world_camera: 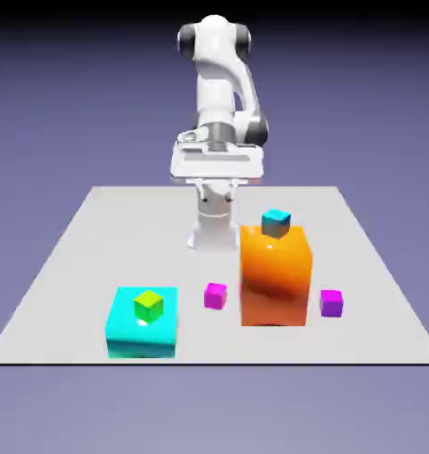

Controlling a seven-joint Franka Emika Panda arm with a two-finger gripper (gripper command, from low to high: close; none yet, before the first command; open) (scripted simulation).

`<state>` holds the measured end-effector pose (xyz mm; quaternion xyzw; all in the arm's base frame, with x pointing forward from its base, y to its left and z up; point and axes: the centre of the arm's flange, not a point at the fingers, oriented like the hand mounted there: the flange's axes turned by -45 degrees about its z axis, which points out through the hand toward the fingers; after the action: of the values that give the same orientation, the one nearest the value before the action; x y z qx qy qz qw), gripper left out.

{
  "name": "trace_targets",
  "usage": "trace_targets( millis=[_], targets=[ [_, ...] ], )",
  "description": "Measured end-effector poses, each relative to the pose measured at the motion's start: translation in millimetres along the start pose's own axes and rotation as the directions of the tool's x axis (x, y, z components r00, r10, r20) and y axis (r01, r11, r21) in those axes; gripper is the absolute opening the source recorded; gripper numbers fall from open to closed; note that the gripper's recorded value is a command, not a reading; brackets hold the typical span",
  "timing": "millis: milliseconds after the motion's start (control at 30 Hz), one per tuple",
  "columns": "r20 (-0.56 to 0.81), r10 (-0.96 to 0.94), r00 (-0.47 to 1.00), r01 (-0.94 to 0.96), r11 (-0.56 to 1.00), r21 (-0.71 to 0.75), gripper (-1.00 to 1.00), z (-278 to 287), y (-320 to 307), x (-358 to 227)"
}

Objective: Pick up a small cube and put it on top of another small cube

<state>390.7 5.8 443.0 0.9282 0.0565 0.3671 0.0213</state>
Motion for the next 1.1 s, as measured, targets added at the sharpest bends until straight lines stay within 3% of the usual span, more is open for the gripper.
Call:
trace_targets(
  millis=[233, 433, 667, 733, 1100],
  targets=[
    [0.293, -0.355, 0.888, 0.347, 0.934, 0.082, 0.00, 67.2, 11.0, -69.8],
    [0.492, -0.593, 0.638, 0.505, 0.804, 0.314, 0.00, 110.0, 39.5, -151.0],
    [0.306, -0.893, 0.331, 0.643, 0.451, 0.619, 0.00, 147.7, -32.3, -194.5],
    [0.262, -0.930, 0.259, 0.660, 0.368, 0.655, 0.00, 133.1, -36.1, -216.8],
    [0.262, -0.929, 0.263, 0.662, 0.371, 0.652, 0.00, 174.9, -38.6, -252.7]
  ],
)
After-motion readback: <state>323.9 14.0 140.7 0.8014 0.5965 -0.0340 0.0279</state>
